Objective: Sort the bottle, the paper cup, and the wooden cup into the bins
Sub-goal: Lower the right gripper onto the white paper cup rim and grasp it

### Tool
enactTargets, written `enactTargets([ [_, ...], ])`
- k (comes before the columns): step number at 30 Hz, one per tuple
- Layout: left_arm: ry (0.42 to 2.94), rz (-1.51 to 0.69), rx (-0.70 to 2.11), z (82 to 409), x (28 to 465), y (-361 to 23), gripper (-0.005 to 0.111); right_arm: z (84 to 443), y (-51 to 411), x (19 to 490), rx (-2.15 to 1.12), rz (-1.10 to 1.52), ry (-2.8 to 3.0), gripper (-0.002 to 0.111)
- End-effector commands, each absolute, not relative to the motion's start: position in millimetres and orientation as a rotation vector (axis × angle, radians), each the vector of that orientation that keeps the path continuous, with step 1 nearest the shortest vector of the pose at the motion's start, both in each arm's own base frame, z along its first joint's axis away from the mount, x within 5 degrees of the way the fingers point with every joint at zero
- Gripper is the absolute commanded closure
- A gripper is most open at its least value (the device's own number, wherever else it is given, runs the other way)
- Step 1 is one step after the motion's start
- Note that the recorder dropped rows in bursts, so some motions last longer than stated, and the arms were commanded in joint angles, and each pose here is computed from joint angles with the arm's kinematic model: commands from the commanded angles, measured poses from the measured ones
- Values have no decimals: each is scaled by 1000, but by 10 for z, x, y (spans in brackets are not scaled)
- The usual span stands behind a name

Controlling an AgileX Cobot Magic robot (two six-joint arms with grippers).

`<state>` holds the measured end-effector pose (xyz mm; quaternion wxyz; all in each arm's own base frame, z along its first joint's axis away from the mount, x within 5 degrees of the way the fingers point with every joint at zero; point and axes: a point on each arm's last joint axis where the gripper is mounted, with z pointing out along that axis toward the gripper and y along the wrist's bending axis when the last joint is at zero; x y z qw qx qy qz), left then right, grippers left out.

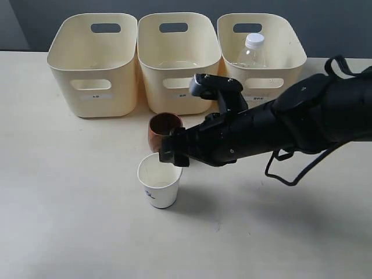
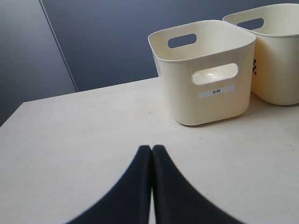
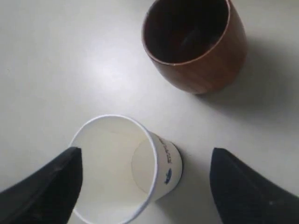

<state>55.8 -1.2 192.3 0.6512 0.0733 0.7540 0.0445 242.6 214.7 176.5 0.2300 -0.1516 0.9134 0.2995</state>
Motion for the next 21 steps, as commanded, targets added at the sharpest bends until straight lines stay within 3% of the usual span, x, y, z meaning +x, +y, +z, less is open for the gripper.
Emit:
enactTargets([
  [1, 1708, 93, 164, 1922, 555, -15, 107, 1650, 2155, 2436, -412, 811, 2551, 36],
  [12, 1708, 93, 164, 1922, 555, -15, 107, 1569, 2200, 2412, -429, 796, 2573, 45],
  [21, 1708, 93, 164, 1922, 555, -15, 107, 1568, 2279, 2356, -452, 766, 2555, 45],
])
